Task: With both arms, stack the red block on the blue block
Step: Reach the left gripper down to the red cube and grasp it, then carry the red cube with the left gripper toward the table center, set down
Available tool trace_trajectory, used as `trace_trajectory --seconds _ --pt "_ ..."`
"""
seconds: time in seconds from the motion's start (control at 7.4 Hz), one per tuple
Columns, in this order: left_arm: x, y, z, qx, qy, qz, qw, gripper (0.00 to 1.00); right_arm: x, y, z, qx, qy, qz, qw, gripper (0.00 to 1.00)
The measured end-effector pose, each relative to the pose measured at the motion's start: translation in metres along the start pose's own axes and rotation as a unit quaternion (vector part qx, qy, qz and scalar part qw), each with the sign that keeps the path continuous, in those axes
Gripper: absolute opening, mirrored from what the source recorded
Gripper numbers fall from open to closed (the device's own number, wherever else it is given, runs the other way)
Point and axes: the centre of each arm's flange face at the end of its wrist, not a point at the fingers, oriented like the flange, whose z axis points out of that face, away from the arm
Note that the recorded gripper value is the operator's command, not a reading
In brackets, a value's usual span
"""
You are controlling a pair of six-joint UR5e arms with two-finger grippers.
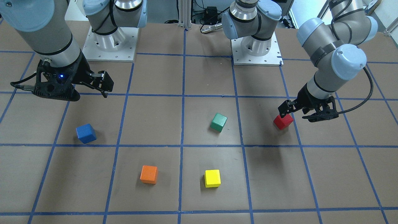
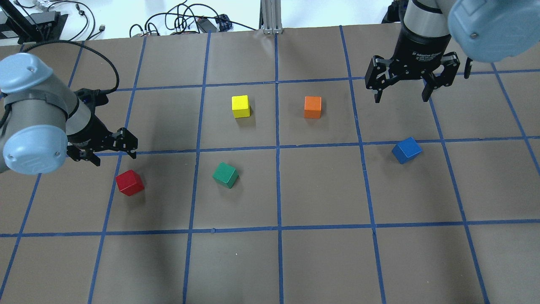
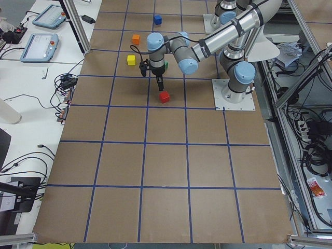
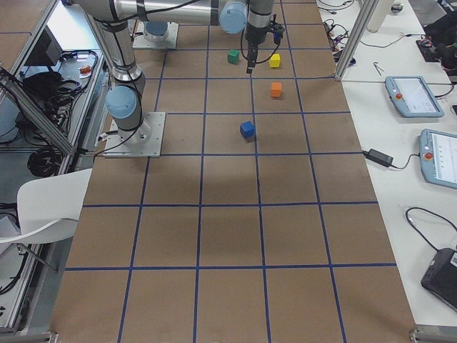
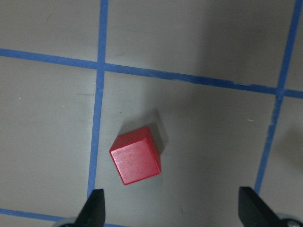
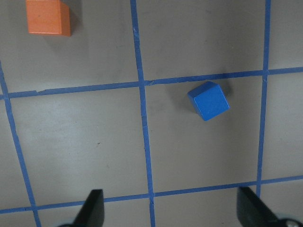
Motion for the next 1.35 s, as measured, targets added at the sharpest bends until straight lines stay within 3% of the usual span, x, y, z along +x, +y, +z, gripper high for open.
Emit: trace_trajectory --seconds 0.41,0.81,1.08,1.35 --pt "-0.005 0.004 0.056 -0.034 0.001 -0.003 0.9994 1.00 -0.001 0.000 0.000 0.001 -0.004 0.000 1.0000 1.00" --pt "-0.007 0.002 0.077 -0.047 -0.010 0.007 0.9988 0.08 -0.001 0.000 0.000 0.000 -0.003 0.000 1.0000 1.00" --pt "-0.005 -0.002 0.073 -0.043 -0.025 0.023 0.9985 0.05 -0.001 -0.001 0.000 0.001 -0.004 0.000 1.0000 1.00" --pt "0.023 -0.016 0.044 -0.035 -0.031 0.055 0.9974 0.06 0.000 -0.001 0.000 0.002 -0.005 0.001 1.0000 1.00"
